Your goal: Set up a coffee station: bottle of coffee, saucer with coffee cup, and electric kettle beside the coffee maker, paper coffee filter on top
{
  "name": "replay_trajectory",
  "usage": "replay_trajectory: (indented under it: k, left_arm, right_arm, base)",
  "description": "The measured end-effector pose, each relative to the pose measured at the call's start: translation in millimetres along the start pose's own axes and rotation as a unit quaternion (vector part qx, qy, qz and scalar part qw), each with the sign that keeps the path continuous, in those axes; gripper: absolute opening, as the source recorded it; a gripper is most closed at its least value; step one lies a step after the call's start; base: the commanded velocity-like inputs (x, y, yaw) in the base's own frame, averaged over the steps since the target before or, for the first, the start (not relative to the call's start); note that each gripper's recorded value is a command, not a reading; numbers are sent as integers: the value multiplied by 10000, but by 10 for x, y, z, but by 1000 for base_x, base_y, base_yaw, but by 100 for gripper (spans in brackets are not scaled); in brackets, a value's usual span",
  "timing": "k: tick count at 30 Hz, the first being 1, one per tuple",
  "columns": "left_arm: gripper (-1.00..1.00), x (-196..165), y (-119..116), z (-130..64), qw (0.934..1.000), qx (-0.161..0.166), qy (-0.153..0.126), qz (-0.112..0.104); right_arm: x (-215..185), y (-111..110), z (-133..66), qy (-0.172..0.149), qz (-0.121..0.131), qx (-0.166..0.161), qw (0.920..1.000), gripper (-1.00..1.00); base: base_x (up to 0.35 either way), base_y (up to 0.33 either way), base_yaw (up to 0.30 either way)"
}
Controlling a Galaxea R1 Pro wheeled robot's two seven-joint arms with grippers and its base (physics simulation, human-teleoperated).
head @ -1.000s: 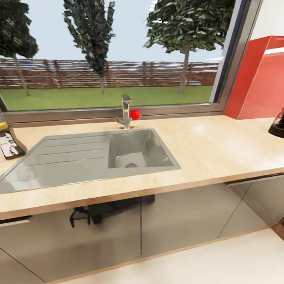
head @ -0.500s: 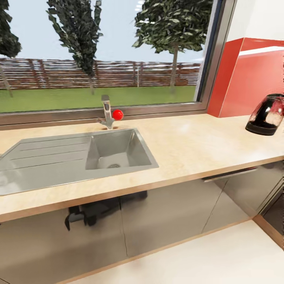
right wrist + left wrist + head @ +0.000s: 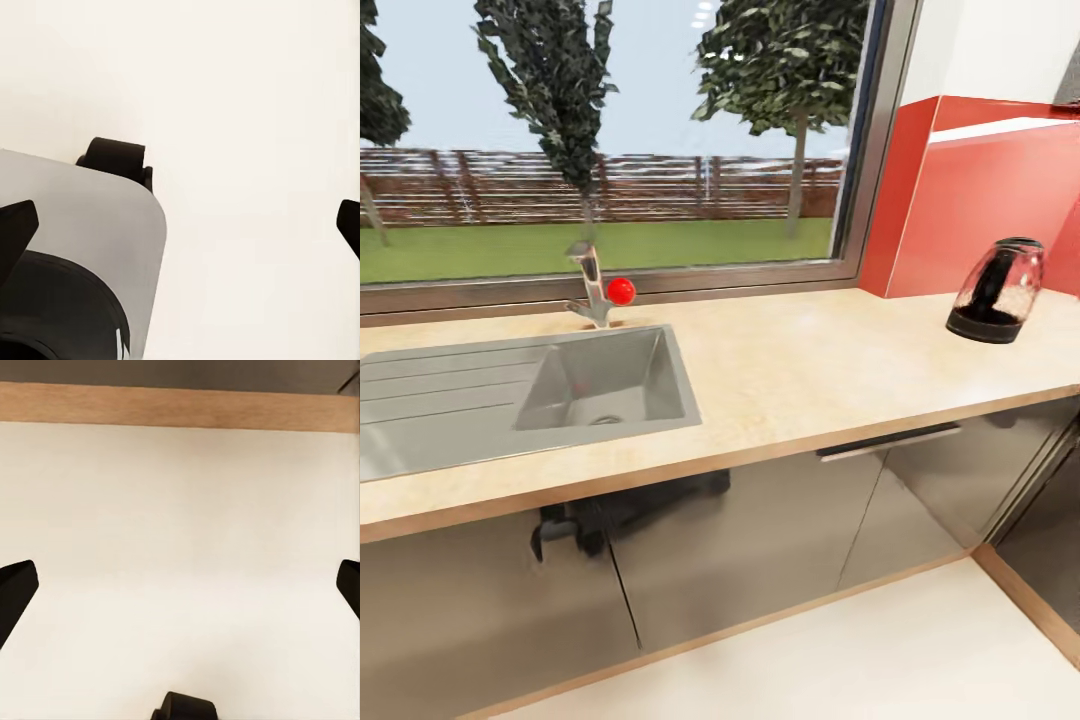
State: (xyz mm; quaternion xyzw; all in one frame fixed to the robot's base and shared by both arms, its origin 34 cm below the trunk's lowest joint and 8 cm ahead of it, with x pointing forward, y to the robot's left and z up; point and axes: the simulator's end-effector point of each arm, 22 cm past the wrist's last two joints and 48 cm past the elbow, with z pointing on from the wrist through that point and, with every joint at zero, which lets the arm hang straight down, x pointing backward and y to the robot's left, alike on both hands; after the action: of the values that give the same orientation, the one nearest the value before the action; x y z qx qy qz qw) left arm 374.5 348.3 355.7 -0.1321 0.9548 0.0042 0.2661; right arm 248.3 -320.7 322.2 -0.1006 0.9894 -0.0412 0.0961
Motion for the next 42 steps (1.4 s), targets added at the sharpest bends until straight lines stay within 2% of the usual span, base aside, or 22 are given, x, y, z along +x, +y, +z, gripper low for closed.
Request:
replay_trajectory:
  k: [29,42]
  left_arm:
    - [100,0,0,0,10000,0,0,0]
    - [100,0,1,0,10000,-1,-1,0]
  right_arm:
    - [2,-2,0,0,0,6,10000,100]
    - [1,-2,0,-3,-1,6,10000,100]
  base:
    - [0,-307,3]
    - [0,-304,201]
